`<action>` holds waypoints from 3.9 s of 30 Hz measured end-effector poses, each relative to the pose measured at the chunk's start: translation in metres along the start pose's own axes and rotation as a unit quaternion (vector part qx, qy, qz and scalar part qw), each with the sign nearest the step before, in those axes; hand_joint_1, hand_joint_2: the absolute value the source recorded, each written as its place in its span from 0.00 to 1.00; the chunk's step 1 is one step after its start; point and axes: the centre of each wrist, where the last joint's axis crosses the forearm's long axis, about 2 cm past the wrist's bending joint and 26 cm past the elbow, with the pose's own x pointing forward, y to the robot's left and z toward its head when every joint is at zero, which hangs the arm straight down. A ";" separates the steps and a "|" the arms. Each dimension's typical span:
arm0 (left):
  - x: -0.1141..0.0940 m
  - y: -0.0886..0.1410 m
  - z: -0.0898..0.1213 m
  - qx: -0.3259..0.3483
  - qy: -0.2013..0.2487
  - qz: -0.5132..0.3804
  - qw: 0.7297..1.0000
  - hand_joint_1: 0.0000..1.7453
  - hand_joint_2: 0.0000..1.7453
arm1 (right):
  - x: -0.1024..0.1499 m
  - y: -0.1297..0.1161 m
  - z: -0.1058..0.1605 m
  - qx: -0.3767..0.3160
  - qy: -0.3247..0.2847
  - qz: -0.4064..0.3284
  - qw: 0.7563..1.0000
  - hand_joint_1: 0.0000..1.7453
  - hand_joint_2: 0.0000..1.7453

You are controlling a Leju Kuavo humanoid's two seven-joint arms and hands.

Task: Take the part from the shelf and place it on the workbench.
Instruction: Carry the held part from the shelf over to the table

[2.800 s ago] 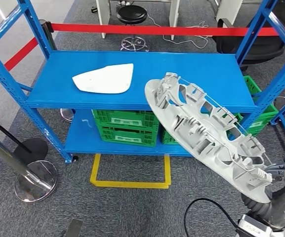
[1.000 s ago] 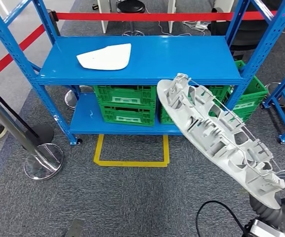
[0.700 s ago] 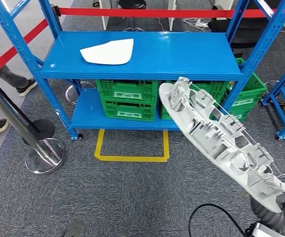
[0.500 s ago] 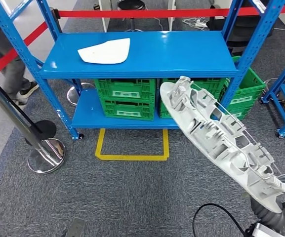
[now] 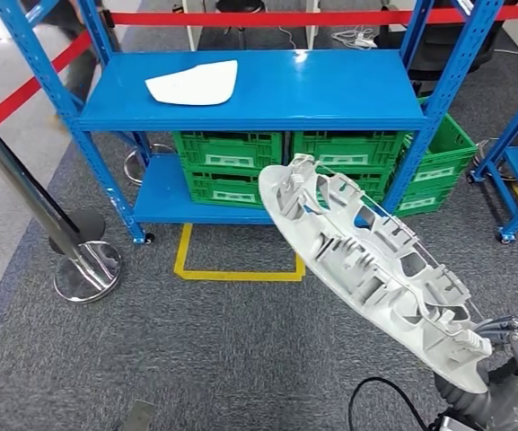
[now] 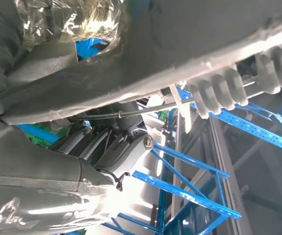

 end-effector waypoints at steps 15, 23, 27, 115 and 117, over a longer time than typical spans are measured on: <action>-0.006 0.002 0.002 -0.001 0.010 -0.008 1.000 0.00 1.00 | 0.000 0.003 0.010 0.007 0.023 -0.014 1.000 1.00 1.00; -0.009 0.005 0.002 -0.004 0.010 -0.020 1.000 0.00 1.00 | 0.002 0.001 0.014 0.008 0.025 -0.015 1.000 1.00 1.00; -0.010 0.007 0.001 -0.003 0.010 -0.022 1.000 0.00 1.00 | 0.002 0.001 0.015 0.008 0.026 -0.015 1.000 1.00 1.00; -0.006 -0.003 0.005 -0.028 -0.015 -0.040 0.999 0.00 1.00 | 0.006 -0.013 0.020 -0.015 0.039 -0.022 0.999 1.00 1.00; -0.006 -0.002 0.005 -0.028 -0.016 -0.040 0.999 0.00 1.00 | 0.006 -0.013 0.020 -0.015 0.039 -0.022 0.999 1.00 1.00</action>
